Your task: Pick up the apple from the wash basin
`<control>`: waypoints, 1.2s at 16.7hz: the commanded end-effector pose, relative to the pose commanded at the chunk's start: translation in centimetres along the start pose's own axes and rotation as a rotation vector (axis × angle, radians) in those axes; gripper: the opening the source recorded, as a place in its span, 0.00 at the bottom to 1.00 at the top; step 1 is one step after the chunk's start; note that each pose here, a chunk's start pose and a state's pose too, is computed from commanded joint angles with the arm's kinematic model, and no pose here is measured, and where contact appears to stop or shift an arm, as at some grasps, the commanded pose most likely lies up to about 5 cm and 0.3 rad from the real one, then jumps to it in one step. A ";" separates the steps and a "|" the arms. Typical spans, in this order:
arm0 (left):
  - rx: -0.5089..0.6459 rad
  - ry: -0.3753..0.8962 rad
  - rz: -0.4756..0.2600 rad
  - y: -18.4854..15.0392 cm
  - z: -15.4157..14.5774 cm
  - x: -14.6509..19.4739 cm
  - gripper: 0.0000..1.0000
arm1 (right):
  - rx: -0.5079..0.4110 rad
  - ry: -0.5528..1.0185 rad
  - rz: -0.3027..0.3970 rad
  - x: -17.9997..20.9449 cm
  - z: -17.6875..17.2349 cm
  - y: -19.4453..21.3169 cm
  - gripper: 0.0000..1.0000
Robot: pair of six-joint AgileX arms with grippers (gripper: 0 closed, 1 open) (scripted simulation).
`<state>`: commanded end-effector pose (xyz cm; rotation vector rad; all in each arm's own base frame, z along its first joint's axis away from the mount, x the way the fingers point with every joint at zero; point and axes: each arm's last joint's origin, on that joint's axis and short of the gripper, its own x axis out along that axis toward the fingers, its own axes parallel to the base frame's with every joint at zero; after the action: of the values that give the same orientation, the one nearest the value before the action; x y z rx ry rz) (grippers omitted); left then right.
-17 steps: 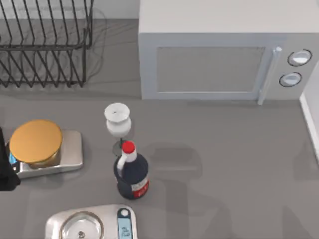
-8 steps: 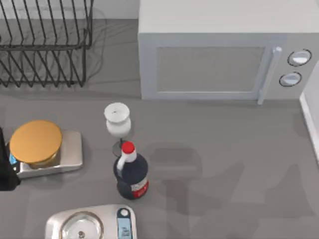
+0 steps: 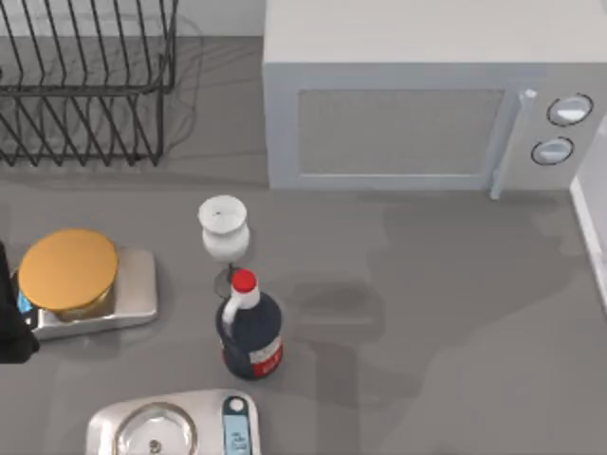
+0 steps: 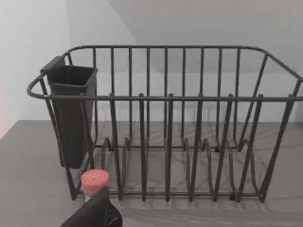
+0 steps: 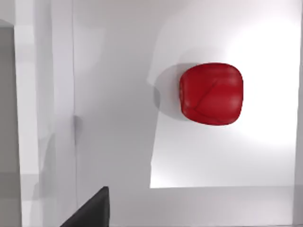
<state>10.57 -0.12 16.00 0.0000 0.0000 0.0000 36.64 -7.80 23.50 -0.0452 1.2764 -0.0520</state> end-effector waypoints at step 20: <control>0.000 0.000 0.000 0.0 0.0 0.0 1.00 | 0.002 0.294 0.063 15.1 2.8 -2.9 1.00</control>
<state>10.57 -0.12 16.00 0.0000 0.0000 0.0000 43.63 -11.63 10.11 0.0053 1.5709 -0.0055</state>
